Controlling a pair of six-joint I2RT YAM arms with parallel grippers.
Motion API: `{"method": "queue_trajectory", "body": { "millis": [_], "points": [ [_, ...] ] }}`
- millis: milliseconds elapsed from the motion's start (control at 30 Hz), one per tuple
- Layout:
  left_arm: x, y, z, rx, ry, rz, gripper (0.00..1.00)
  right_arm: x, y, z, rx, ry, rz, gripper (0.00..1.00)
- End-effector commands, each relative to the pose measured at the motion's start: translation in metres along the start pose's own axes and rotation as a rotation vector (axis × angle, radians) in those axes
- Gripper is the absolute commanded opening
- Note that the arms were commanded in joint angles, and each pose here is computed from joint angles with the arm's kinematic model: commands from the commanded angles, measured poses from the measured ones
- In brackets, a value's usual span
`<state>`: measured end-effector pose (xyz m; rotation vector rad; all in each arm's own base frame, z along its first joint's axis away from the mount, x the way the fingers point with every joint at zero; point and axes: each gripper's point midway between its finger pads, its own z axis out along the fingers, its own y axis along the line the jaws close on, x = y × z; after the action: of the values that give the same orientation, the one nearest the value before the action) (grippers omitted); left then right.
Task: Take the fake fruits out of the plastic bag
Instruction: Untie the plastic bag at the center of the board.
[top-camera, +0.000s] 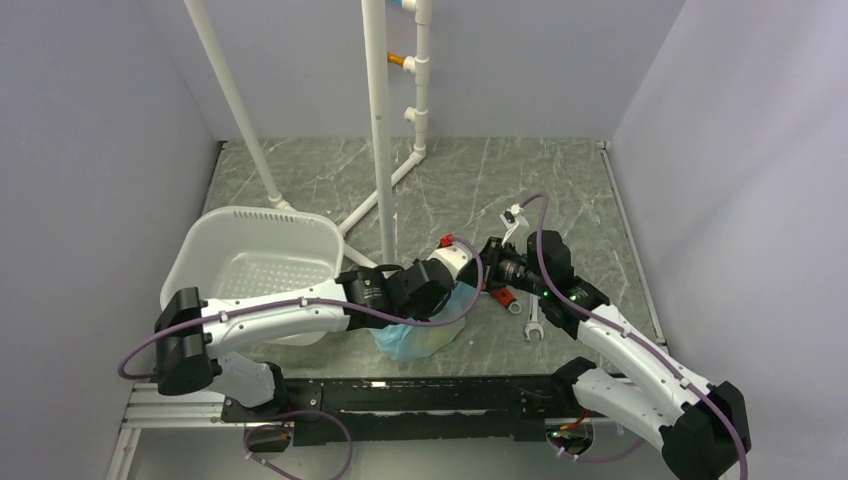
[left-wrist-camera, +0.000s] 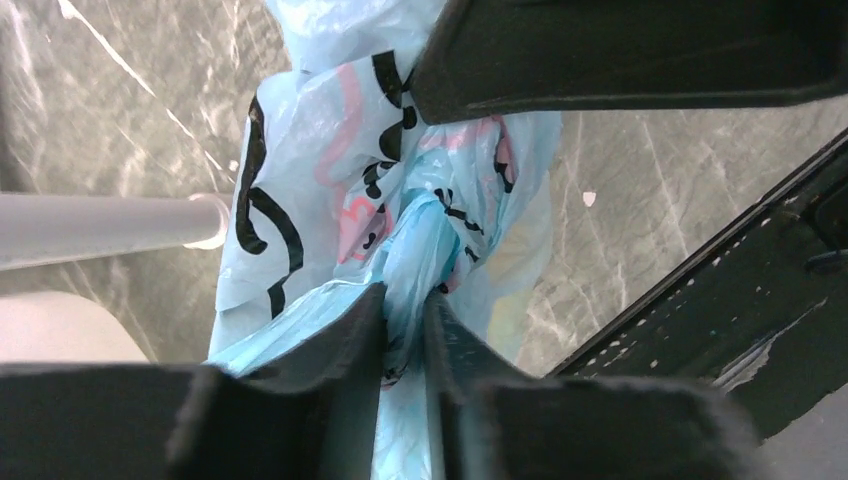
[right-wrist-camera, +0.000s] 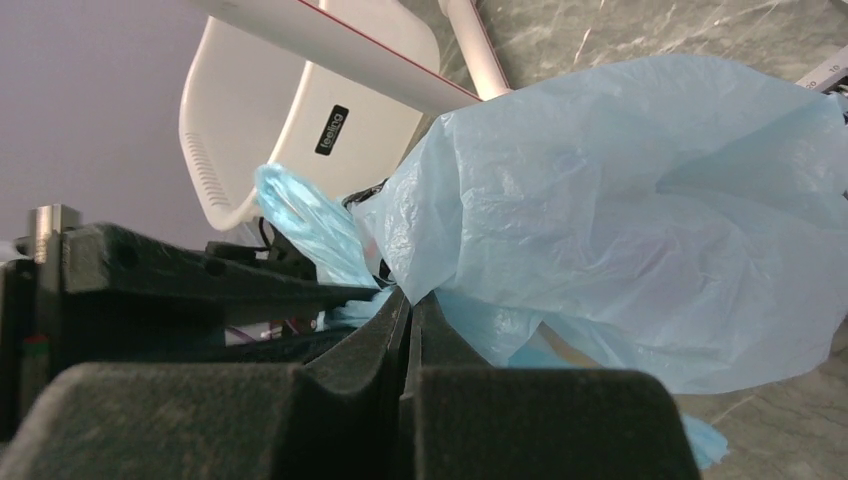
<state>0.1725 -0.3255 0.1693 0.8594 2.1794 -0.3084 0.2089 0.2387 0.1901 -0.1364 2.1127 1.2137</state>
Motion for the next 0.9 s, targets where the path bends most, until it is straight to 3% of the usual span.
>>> {"method": "queue_trajectory", "body": {
  "millis": [0,67,167,300,533,733,867],
  "points": [
    [-0.003,0.011,0.000,-0.063,-0.012,-0.001,0.14,-0.017,0.003,-0.006,0.021,-0.088,-0.028,0.00],
    [-0.002,0.025,-0.007,-0.131,-0.033,-0.046,0.00,-0.021,-0.010,-0.011,0.113,-0.110,-0.027,0.00],
    [0.000,0.032,-0.019,-0.117,-0.103,-0.126,0.00,-0.028,-0.041,-0.024,0.301,-0.161,-0.018,0.00],
    [-0.003,0.011,-0.027,0.071,-0.207,-0.211,0.00,-0.024,-0.035,-0.026,0.266,-0.145,-0.057,0.00],
    [-0.001,0.011,-0.029,0.145,-0.252,-0.296,0.00,-0.004,0.013,-0.025,0.132,-0.042,-0.119,0.39],
    [0.001,0.010,-0.027,0.157,-0.244,-0.304,0.00,0.022,0.030,-0.032,0.142,0.031,-0.066,0.62],
    [0.000,0.008,-0.026,0.163,-0.252,-0.313,0.00,0.013,0.019,-0.054,0.242,-0.030,-0.077,0.75]
  ]
}}
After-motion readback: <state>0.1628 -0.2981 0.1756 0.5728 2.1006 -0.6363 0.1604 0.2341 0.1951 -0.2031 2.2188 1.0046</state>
